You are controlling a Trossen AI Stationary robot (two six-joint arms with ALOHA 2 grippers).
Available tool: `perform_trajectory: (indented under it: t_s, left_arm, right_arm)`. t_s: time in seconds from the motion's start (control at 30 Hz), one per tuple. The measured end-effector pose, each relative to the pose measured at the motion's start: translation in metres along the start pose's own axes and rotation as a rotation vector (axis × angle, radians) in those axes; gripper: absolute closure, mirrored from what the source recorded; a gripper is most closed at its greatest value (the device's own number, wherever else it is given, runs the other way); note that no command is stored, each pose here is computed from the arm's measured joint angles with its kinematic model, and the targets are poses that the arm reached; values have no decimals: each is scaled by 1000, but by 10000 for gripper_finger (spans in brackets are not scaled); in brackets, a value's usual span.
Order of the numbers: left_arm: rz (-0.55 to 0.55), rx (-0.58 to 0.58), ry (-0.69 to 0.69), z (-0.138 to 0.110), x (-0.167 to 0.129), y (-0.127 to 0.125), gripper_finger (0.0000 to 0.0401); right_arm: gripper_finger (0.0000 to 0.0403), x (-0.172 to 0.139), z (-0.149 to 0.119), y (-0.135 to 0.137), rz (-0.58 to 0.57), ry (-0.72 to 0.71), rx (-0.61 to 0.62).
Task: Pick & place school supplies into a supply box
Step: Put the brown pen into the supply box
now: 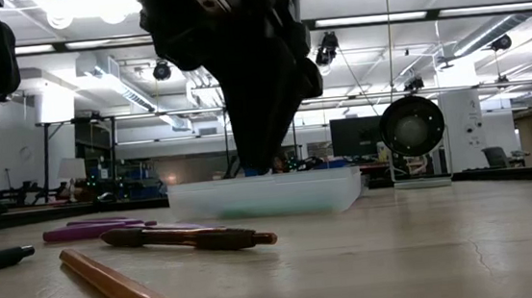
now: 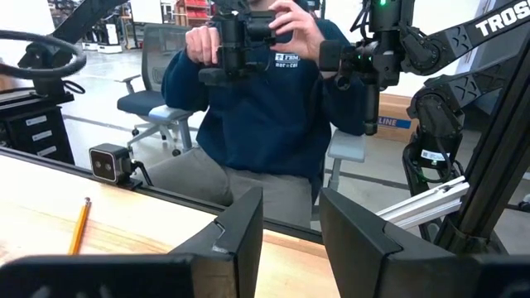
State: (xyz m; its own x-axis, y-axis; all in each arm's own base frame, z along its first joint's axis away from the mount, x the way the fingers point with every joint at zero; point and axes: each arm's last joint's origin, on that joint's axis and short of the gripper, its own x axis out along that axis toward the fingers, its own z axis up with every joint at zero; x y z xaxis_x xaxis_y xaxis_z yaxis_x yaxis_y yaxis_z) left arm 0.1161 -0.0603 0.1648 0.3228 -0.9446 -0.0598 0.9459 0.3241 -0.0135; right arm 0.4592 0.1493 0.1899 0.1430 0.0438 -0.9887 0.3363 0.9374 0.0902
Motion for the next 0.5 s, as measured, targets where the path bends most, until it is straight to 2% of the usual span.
perform_trajectory:
  t_s: [0.5]
  left_arm:
    - [0, 0, 0, 0, 0, 0, 296]
  right_arm:
    - [335, -1, -12, 26, 56, -58, -83]
